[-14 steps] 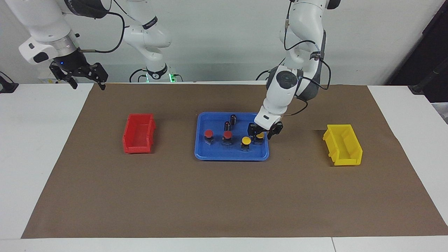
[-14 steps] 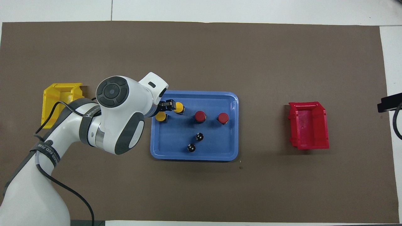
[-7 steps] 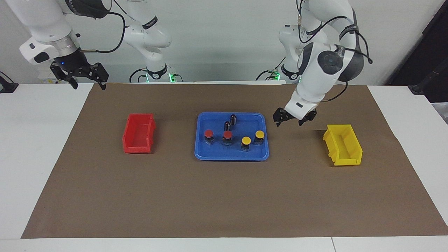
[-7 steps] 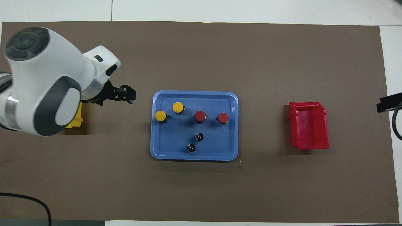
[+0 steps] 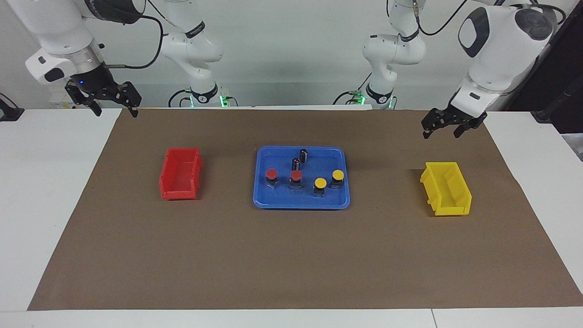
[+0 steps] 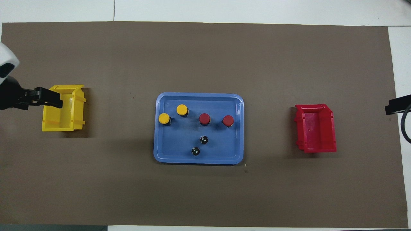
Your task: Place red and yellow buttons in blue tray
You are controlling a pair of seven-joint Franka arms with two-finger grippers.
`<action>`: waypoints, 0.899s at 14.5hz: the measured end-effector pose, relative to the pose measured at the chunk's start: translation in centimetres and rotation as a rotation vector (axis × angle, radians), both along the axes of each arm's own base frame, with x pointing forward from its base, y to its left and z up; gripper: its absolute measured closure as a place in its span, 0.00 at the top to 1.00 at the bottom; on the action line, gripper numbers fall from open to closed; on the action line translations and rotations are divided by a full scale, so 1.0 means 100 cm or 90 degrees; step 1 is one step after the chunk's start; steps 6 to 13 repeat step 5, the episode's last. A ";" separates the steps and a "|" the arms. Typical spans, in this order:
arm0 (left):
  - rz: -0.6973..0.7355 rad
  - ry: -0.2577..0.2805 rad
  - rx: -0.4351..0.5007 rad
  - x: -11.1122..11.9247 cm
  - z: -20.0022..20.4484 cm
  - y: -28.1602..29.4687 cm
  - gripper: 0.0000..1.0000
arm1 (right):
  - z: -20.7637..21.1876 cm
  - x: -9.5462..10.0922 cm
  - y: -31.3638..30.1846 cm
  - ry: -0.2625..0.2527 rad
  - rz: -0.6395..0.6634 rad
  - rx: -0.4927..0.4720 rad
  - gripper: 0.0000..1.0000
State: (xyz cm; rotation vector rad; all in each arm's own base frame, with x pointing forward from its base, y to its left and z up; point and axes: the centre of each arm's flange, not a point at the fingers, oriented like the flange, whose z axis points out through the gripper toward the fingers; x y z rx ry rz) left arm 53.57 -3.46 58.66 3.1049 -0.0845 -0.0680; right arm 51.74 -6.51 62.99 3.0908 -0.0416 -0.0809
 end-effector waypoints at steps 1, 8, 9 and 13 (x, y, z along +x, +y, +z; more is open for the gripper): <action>-0.003 -0.001 -0.001 -0.002 0.007 0.012 1.00 | 0.000 0.000 0.000 -0.001 0.000 0.000 1.00; -0.033 -0.006 -0.003 -0.004 0.020 0.029 1.00 | 0.001 0.000 0.000 -0.001 0.000 0.000 1.00; -0.033 -0.006 -0.003 -0.004 0.020 0.029 1.00 | 0.001 0.000 0.000 -0.001 0.000 0.000 1.00; -0.033 -0.006 -0.003 -0.004 0.020 0.029 1.00 | 0.001 0.000 0.000 -0.001 0.000 0.000 1.00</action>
